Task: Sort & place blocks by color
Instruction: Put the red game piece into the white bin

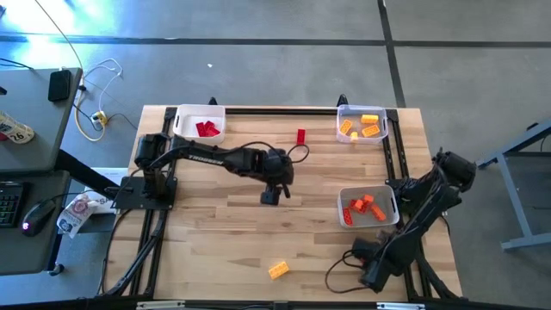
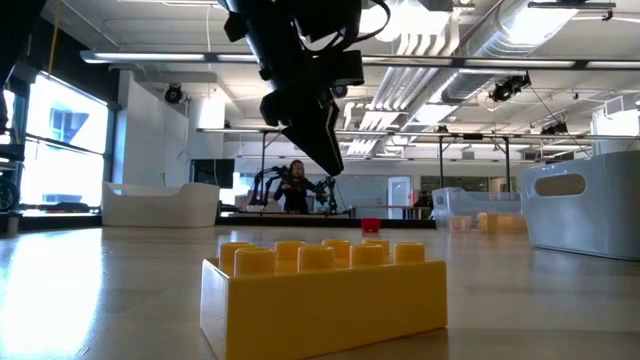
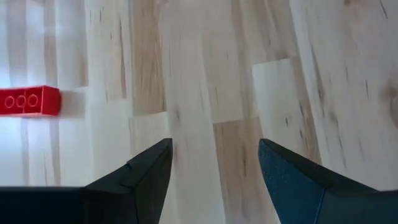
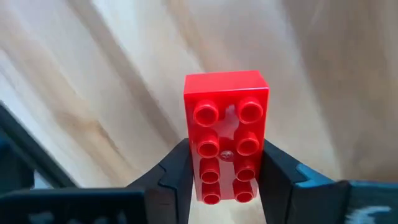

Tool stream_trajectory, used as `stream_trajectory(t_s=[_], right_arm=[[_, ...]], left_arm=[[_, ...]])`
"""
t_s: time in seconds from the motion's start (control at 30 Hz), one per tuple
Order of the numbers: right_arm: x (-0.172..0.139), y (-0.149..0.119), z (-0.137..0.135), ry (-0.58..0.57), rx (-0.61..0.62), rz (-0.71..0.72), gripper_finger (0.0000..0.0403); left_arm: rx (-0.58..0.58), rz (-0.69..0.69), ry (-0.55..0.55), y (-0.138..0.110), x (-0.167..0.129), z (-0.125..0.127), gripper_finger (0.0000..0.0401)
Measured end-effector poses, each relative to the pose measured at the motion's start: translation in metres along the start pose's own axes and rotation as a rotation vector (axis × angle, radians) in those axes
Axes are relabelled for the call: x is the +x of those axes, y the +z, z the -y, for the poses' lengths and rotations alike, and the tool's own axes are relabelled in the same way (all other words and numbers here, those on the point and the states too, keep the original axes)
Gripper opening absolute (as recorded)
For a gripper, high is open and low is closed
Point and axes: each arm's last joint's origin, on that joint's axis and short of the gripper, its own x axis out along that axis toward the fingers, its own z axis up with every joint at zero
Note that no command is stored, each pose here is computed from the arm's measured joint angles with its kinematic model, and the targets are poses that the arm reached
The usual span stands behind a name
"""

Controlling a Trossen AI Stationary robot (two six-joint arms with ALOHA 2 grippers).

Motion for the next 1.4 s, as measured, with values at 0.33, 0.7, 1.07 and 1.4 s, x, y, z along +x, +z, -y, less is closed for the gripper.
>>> stream_trajectory(t_s=[0.33, 0.7, 1.07, 1.4], right_arm=[[-0.048, 0.036, -0.008, 0.013, 0.022, 0.333, 0.0112], [-0.082, 0.087, 0.010, -0.224, -0.078, 0.509, 0.0112], [-0.101, 0.135, 0.040, -0.361, -0.119, 0.448, 0.0112], [-0.117, 0.168, 0.056, -0.377, -0.195, 0.460, 0.0112]], left_arm=[[0.050, 0.192, -0.094, 0.012, 0.000, -0.015, 0.0223], [0.102, 0.438, -0.248, 0.029, -0.005, -0.015, 0.0223], [0.111, 0.553, -0.203, 0.039, -0.010, -0.018, 0.0223], [0.121, 0.607, -0.189, 0.045, -0.013, -0.016, 0.0223]])
